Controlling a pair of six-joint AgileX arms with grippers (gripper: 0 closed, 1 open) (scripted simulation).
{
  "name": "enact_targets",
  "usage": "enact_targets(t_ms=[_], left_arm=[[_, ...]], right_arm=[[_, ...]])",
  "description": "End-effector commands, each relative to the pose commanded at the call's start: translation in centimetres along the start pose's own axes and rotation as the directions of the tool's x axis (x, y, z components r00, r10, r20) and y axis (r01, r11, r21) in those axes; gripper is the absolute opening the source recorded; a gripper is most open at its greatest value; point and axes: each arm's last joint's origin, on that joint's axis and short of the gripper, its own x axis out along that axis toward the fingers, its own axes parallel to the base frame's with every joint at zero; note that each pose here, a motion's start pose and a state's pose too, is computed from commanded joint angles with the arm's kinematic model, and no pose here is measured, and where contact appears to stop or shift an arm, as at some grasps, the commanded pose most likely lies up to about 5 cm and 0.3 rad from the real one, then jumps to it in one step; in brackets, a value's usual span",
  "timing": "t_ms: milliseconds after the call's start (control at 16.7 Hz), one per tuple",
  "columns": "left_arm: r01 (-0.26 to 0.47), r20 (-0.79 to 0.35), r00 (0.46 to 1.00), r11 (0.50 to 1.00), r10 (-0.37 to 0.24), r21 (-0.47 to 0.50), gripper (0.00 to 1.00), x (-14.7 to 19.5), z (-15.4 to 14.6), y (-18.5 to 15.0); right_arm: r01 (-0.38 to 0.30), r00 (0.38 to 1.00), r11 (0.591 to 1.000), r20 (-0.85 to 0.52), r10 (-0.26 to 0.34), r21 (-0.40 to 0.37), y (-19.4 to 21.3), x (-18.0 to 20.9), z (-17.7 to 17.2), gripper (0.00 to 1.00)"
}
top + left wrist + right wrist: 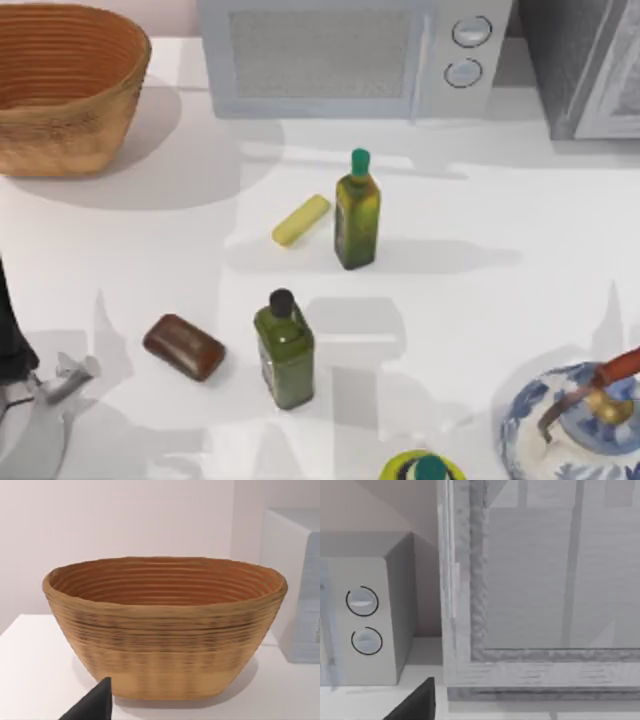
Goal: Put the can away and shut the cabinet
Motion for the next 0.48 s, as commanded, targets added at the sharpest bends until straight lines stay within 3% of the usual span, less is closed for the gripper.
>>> enact_targets(t_ms=[240,480], left_arm=[[0.0,0.0,1.0,1.0,0.0,0.0,1.0,0.0,0.0,0.0],[0.0,0.0,1.0,1.0,0.0,0.0,1.0,0.0,0.0,0.0]], right_arm=[[0.049,0.992,0.999,0.12,-0.046,-0.023,-1.8,1.1,4.4,1.0],[0.087,0.987,0.994,0.141,-0.077,-0.061,-5.8,4.1,7.1,1.0]])
